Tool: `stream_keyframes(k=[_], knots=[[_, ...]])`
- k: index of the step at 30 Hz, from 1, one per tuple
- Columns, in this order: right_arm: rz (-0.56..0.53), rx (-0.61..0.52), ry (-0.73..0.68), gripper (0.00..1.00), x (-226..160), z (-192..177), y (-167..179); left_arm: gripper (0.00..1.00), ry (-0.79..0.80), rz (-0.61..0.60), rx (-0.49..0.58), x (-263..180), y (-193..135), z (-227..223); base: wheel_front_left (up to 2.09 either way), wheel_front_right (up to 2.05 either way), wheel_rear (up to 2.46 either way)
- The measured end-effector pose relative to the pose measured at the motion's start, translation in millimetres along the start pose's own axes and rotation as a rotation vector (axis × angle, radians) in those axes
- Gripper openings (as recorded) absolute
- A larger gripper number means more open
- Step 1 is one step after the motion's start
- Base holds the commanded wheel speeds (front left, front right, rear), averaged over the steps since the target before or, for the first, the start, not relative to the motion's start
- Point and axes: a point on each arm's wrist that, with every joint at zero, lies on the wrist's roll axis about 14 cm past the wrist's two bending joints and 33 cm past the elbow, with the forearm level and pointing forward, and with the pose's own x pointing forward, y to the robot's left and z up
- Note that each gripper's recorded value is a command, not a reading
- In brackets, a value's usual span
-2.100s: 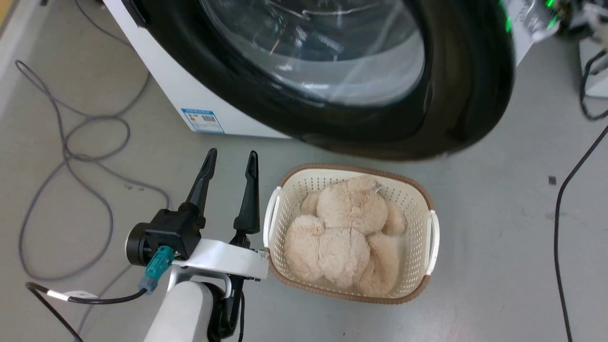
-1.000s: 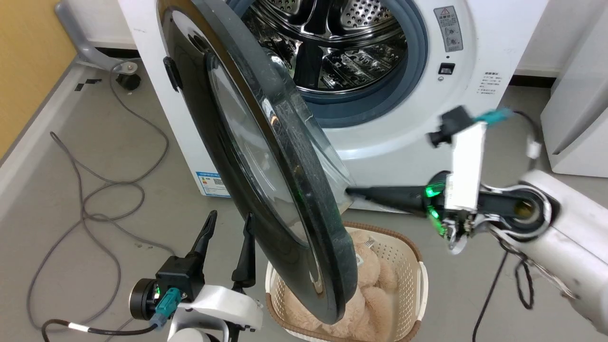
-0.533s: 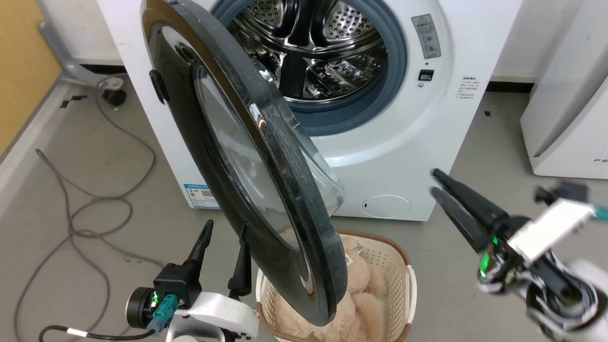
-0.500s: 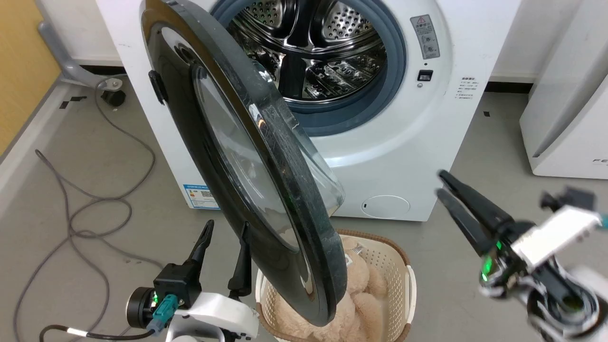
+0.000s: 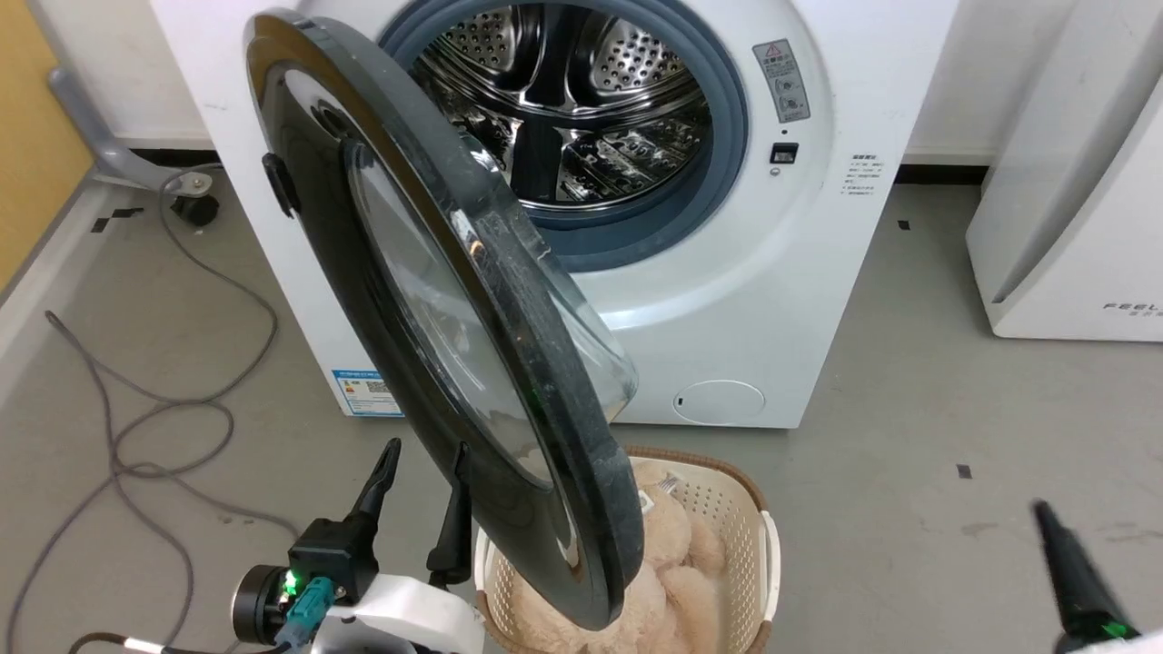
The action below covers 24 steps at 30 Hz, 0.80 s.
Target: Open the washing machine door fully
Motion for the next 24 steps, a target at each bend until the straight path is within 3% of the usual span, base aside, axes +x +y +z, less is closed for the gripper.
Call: stream_keyframes(k=[6, 13, 17, 24], knots=[[-0.07, -0.352, -0.183, 1.0, -13.4, 29.1, -14.1, 1.0, 0.011, -0.005, 0.002, 2.6, -1.7, -4.0, 0.0, 0.0, 0.0], [0.003, -0.663, -0.301, 1.0, -16.4, 52.8, 51.6, 1.0, 0.017, -0.001, 0.007, 3.7, 1.9, -5.8, 0.0, 0.0, 0.0], [0.058, -0.772, -0.259, 1.0, -17.4, 46.6, 79.9, 1.0, 0.017, 0.001, 0.011, 2.7, 2.9, -5.4, 0.0, 0.0, 0.0], [0.081, -0.81, -0.155, 1.0, -24.5, 19.9, 84.1, 1.0, 0.021, 0.01, 0.019, -0.6, 7.3, -5.7, 0.0, 0.0, 0.0]])
